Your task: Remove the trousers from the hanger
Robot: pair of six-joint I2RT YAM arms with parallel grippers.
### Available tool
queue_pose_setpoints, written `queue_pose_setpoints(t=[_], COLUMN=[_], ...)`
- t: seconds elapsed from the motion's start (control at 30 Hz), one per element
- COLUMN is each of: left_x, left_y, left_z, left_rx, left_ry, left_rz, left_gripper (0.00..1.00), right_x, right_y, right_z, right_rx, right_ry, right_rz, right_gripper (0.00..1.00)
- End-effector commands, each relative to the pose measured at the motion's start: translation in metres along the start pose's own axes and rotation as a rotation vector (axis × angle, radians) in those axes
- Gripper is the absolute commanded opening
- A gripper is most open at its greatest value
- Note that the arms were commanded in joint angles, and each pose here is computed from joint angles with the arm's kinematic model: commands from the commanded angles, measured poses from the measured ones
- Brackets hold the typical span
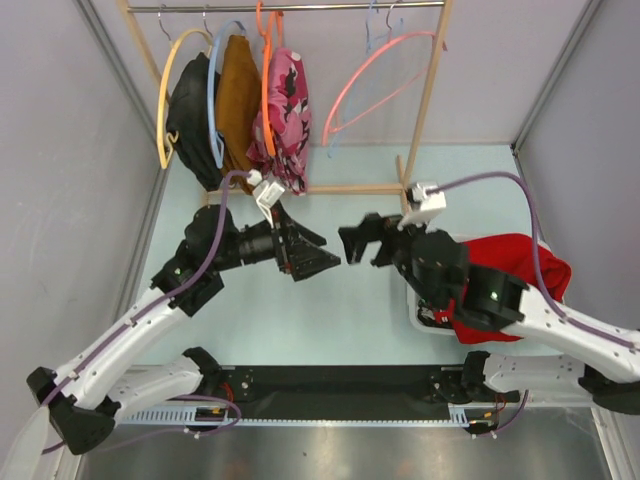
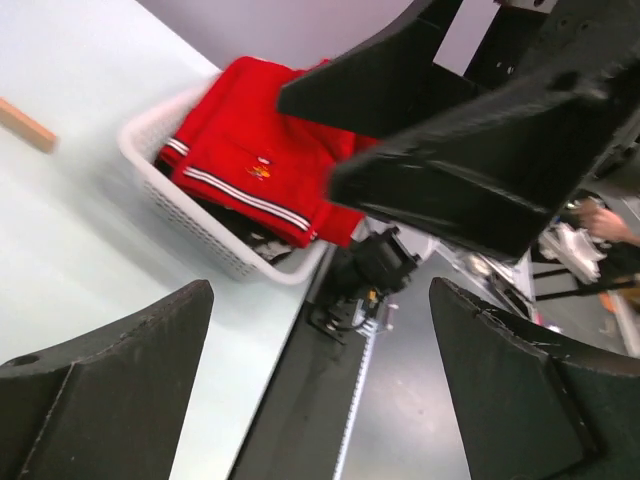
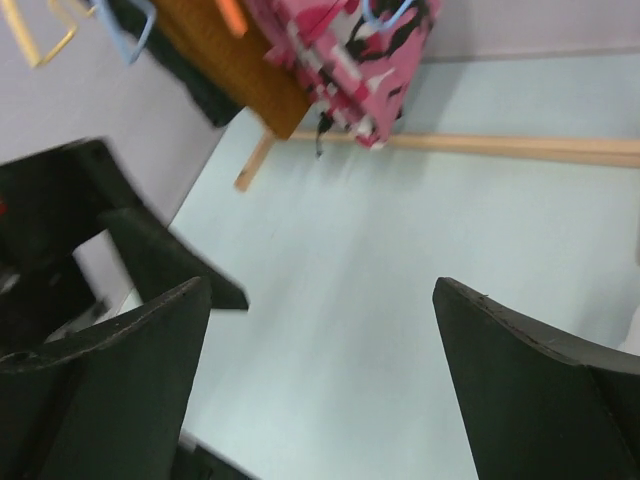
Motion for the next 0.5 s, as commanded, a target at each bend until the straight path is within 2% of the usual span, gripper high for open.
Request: queue_pose_setpoints(t=[0.0, 0.07, 0.1, 0.17, 0.2, 0.23, 0.33, 0.43, 0.47], left_x=[-0.016, -0.022, -0.039, -0.043, -0.062, -0.061, -0.092, -0.112, -0.129], left_y=[-0.014, -0.021, -0.023, -0.034, -0.036, -0.044, -0.052, -0.069, -0.073], left_z=[-0.016, -0.023, -0.020, -0.028, -0.023, -0.031, -0.023, -0.025, -0.020], left_rx=[-0.185, -0.249, -0.258, -0.322, -0.331, -0.377, -0.381, -0.439, -0.435], left_ry=[0.002, 0.007, -0.034, -0.007, -0.039, -0.040, -0.153, -0.192, -0.218], left_rz=[-0.088, -0.127, -0.111, -0.183, -0.168, -0.226, -0.260, -0.398, -0.407], left_gripper=[0.96, 0.96, 0.96, 0.96, 0.96, 0.96, 0.96, 0.97, 0.97], right_x=[-0.011, -0.028, -0.035, -0.050, -0.056, -0.068, -0.084, -0.117, -0.140], right_y=[-0.032, -0.043, -0.047, -0.056, -0.059, -0.062, -0.064, -0.064, -0.062], right_z=[0.003, -0.003, -0.005, -0.012, -0.016, -0.027, -0.041, -0.066, -0.083], right_rx=[0.270, 0.417, 0.463, 0.574, 0.601, 0.618, 0.625, 0.609, 0.579], right_ry=[0.090, 0.095, 0.102, 0.139, 0.168, 0.204, 0.315, 0.399, 0.401], right_rz=[0.061, 0.091, 0.102, 0.107, 0.110, 0.097, 0.082, 0.091, 0.113], right_gripper=[1.00, 1.00, 1.00, 1.00, 1.00, 1.00, 1.00, 1.00, 1.00])
Point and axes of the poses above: each gripper's point midway between its finger pads, its own y axis out along the fingers, its own z axis along the line the jaws close on, x = y × z, the point moved 8 cm from there along -y, back along the fingers, and after that the axes turned 10 degrees about y, right-handed, at the moved point
